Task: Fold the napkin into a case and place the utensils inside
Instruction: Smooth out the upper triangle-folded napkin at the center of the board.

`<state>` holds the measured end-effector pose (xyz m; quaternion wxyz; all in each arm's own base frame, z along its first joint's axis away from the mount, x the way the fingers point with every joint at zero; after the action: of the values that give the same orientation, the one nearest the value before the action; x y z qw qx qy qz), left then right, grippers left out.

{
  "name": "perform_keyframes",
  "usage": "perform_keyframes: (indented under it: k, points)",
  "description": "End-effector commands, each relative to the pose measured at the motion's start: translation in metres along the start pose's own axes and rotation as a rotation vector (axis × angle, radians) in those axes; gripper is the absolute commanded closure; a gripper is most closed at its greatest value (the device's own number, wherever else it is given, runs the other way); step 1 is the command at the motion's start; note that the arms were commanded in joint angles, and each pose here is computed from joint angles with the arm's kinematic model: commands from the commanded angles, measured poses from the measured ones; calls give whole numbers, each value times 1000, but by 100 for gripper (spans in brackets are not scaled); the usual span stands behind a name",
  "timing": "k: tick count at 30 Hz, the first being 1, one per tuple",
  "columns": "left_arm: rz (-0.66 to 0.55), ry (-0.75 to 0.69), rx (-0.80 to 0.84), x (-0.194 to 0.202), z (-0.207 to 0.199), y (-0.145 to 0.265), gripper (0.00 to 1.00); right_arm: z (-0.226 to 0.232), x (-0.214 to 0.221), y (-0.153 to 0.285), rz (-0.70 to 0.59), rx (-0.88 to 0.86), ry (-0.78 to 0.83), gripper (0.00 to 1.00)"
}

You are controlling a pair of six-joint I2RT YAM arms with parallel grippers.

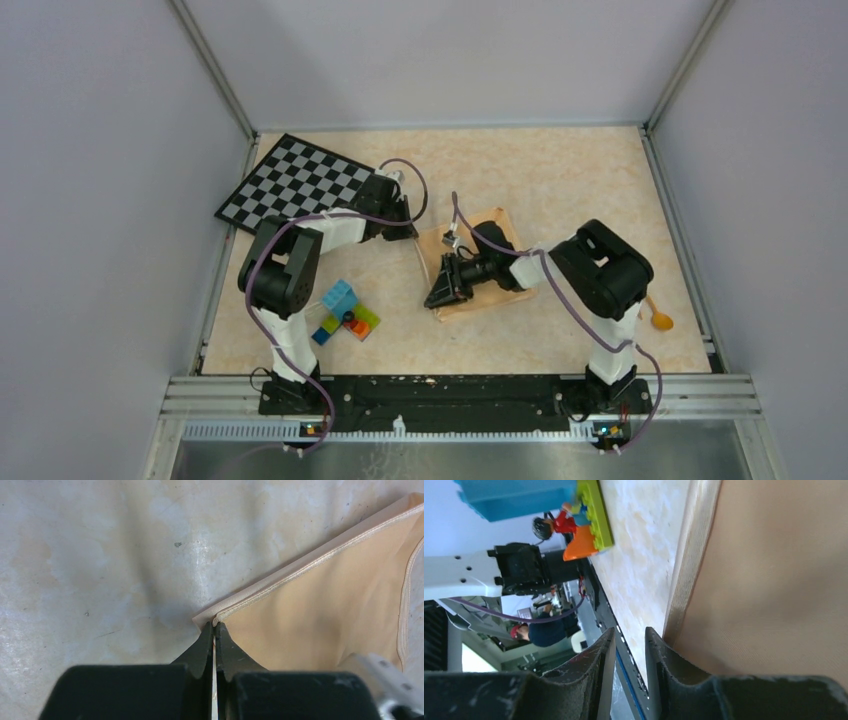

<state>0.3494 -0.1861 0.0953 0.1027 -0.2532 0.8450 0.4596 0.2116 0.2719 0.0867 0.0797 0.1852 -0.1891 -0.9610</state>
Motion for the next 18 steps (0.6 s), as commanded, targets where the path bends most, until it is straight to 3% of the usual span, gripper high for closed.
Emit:
perform_keyframes:
  k: [1,8,14,18]
  points:
    - [33,5,-62,10,15,-6,100,-2,15,-11,20,-28,6,72]
    - [35,-13,-74,10,17,-6,100,-3,48,6,35,-18,-39,72]
    - [20,-39,-83,2,11,2,100,27,24,37,-35,2,52,70]
    - [11,-57,-57,-8,-2,14,84,21,-12,79,-170,74,70,66]
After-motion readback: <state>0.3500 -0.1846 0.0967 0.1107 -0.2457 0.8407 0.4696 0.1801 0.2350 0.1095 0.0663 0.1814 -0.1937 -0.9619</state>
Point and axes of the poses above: each gripper's point midway between its finger pads, its own y axis back along the fingers, its own z axis along the line the jaws close on, x = y × z, the point moved 9 cm from there along y, back along the fingers, and after that the axes turned 12 degrees about y, right-handed, at the moved point
